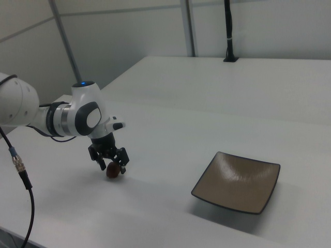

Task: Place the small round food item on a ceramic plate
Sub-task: 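Close the gripper around the reddish-brown food item, then lift the held food item up off the table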

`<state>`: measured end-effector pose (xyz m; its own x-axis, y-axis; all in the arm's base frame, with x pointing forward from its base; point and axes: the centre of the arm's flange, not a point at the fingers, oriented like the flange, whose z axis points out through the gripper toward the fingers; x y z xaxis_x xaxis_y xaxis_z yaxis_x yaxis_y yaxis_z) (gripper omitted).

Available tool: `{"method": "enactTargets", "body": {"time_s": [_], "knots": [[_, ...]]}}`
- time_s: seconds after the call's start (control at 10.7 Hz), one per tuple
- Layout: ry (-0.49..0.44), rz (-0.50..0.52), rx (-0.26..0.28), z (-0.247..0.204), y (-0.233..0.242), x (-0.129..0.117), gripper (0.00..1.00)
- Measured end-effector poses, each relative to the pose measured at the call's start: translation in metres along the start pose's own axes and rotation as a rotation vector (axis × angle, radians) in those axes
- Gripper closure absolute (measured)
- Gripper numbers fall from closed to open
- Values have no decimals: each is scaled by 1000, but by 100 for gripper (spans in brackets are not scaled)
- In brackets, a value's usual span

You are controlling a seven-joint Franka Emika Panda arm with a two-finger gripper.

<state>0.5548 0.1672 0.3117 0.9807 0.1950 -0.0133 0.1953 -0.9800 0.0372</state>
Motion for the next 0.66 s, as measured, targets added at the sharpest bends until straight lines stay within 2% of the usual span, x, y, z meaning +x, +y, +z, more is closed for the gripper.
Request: {"method": "enactTargets", "body": {"time_s": [0.09,0.37,0.47,0.66], "knots": [[0,-5,0,1,-3,0,13],[1,-9,-2,3,-3,0,28],[1,-9,-2,2,-3,0,36],[2,-9,-2,2,-3,0,47]]}}
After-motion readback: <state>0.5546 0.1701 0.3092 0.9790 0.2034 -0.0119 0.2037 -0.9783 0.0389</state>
